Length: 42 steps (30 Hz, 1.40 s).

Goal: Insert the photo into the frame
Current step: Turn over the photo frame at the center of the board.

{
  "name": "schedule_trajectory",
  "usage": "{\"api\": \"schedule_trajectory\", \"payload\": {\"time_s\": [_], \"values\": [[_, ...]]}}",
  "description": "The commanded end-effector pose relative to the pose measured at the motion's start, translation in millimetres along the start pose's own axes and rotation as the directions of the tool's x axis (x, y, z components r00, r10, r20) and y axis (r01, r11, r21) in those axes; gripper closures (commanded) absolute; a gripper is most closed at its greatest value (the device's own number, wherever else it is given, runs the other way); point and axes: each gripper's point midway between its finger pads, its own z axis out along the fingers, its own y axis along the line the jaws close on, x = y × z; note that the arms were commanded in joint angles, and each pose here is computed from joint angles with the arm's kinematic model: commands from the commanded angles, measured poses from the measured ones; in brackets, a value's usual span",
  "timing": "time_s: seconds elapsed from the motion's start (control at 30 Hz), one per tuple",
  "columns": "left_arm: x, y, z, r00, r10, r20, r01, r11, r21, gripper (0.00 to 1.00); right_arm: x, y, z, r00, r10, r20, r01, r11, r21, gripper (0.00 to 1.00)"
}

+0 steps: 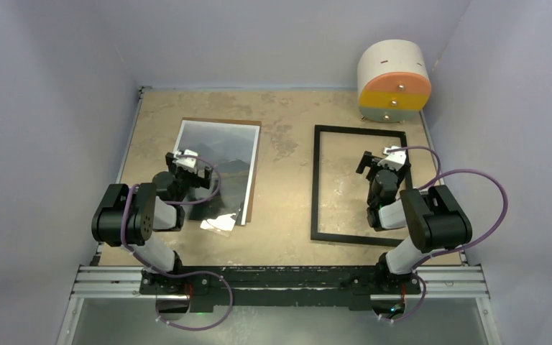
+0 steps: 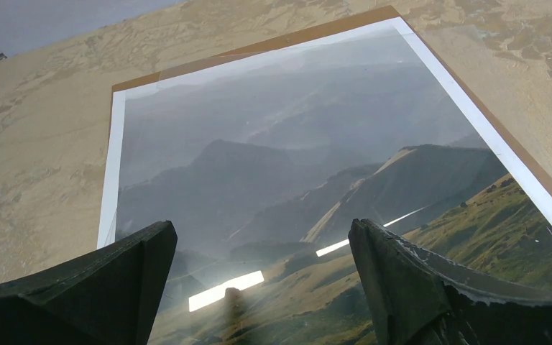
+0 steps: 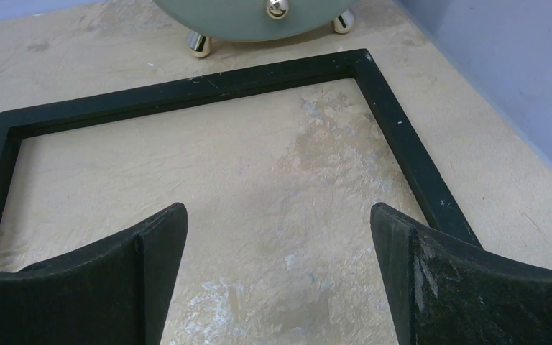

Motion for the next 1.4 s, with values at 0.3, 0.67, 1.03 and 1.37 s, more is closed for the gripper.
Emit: {"api": "schedule_trajectory", "payload": {"time_s": [0.3, 0.67, 1.03, 1.37], "values": [[-18.1, -1.4, 2.4, 0.998, 0.002, 0.060, -0.004, 0.999, 0.036, 0.00, -14.9, -0.3, 0.2, 0.999, 0.014, 0.043, -0.014, 1.000, 0.009, 0.01], [-67.1, 35.9, 31.2, 0.996, -0.062, -0.063, 0.063, 0.998, 0.004, 0.00, -55.5, 15.5, 25.0, 0.954, 0.203, -0.223, -0.165, 0.970, 0.177, 0.01], [-131.7, 73.8, 32.9, 0.962, -0.067, -0.266, 0.057, 0.997, -0.046, 0.00, 6.3, 105.8, 16.3, 0.713, 0.240, -0.659, -0.339, 0.940, -0.024, 0.01], [-94.9, 91.2, 25.8, 0.882, -0.156, -0.444, 0.135, 0.988, -0.079, 0.02, 23.5, 175.7, -29.9, 0.763, -0.057, -0.644, -0.050, 0.988, -0.148, 0.04]]}}
